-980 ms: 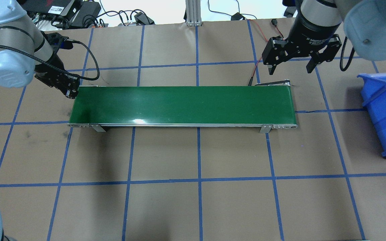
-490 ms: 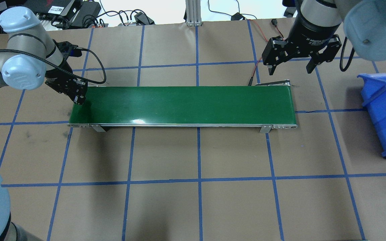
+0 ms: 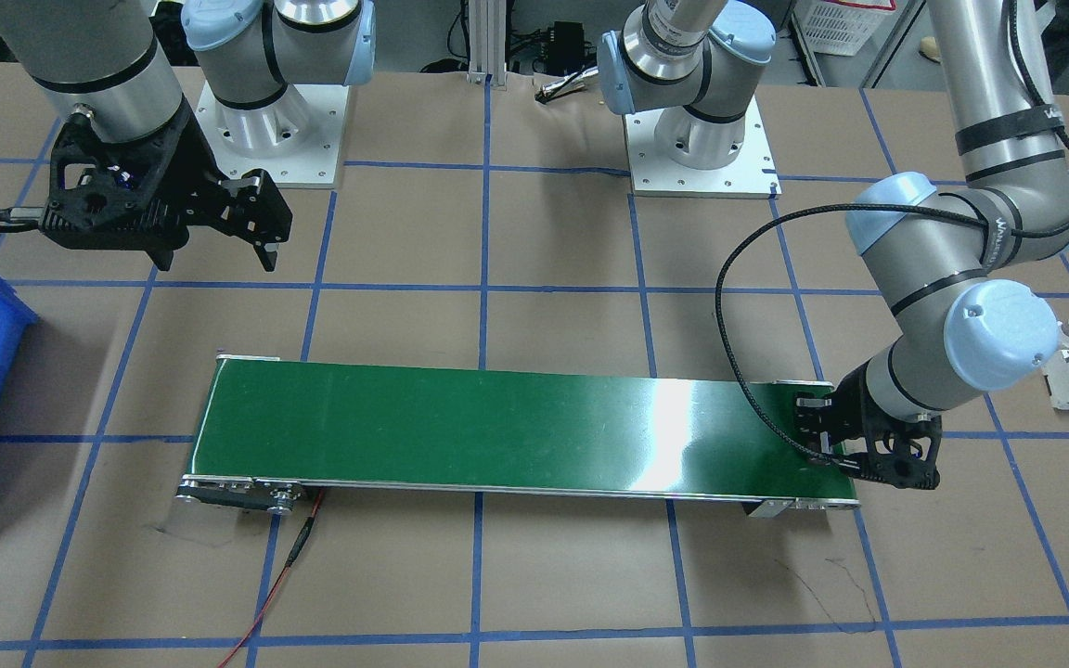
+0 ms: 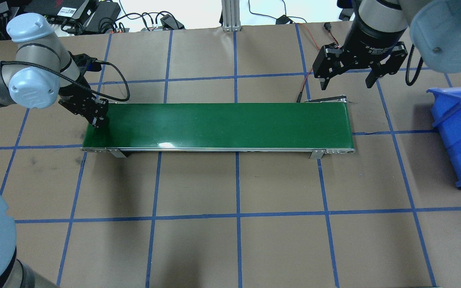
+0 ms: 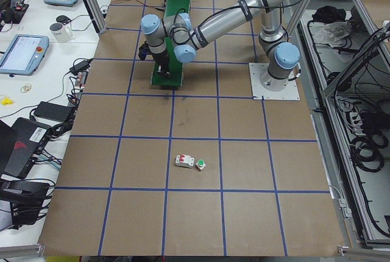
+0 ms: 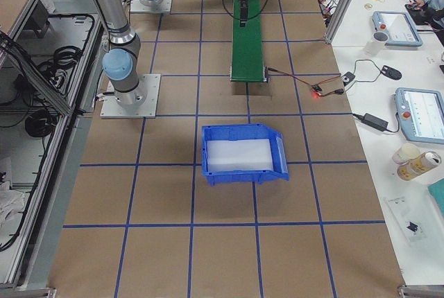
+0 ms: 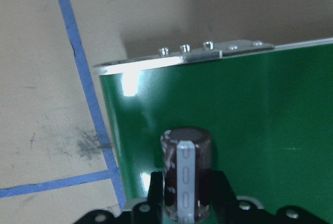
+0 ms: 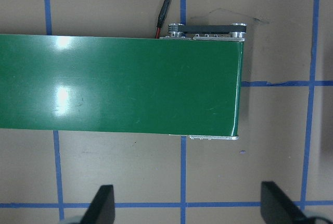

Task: Move capacitor from left to right
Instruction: 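Carry the capacitor over the belt and set it down with the left gripper, then raise the left gripper while the right gripper moves above the belt's far end, then lower the right gripper and grasp the capacitor arriving on the belt, then lift the capacitor with the right gripper and carry it into the blue bin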

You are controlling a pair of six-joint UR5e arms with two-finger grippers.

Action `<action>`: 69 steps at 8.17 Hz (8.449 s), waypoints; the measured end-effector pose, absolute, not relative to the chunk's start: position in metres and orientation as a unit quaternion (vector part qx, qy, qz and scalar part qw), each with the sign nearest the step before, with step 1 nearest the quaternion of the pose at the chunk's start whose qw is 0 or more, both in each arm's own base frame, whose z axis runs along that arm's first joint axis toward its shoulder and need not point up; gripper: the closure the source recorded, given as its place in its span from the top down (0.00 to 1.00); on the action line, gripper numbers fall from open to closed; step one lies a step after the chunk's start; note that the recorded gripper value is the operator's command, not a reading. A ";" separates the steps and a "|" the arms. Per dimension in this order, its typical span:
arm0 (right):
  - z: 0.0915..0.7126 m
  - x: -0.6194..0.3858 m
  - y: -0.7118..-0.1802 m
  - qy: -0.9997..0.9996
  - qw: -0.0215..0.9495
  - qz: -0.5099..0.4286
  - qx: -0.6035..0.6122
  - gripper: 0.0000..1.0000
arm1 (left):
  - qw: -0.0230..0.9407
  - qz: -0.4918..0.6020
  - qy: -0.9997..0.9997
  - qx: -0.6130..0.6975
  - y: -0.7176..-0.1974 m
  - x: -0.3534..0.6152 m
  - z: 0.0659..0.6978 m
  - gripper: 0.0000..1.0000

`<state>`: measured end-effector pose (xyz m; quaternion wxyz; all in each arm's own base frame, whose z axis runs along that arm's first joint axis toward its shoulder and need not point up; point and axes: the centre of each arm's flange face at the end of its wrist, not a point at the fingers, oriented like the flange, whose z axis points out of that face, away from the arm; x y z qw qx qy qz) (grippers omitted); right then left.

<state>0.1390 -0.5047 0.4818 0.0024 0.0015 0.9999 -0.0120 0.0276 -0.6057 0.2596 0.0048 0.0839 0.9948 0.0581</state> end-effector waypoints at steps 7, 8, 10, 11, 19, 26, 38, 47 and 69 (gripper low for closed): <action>0.412 0.143 -0.538 1.000 0.019 0.005 0.005 1.00 | 0.025 -0.071 0.997 0.016 -0.564 -0.069 0.405 1.00; 0.386 0.143 -0.553 1.000 0.018 0.010 0.005 1.00 | 0.026 -0.089 0.996 0.014 -0.553 -0.074 0.427 1.00; 0.327 0.143 -0.586 1.000 0.017 0.010 0.005 1.00 | 0.027 -0.114 0.993 0.026 -0.533 -0.093 0.456 1.00; 0.308 0.143 -0.594 1.000 0.016 0.012 0.005 1.00 | 0.028 -0.121 0.992 0.039 -0.525 -0.110 0.463 1.00; 0.279 0.144 -0.596 0.992 0.120 0.027 0.005 1.00 | -0.019 -0.092 0.995 0.022 -0.493 -0.158 0.474 1.00; 0.261 0.118 -0.594 0.983 0.176 0.035 -0.026 1.00 | 0.017 -0.082 0.996 0.015 -0.490 -0.151 0.470 1.00; 0.260 0.118 -0.594 0.983 0.176 0.036 -0.024 1.00 | 0.011 -0.072 0.997 0.006 -0.497 -0.151 0.457 1.00; 0.258 0.118 -0.592 0.984 0.176 0.042 0.002 1.00 | 0.015 -0.070 0.997 0.003 -0.498 -0.151 0.456 1.00; 0.347 -0.274 -0.580 0.992 -0.058 -0.022 -0.112 0.08 | 0.017 -0.066 0.998 0.003 -0.502 -0.150 0.449 1.00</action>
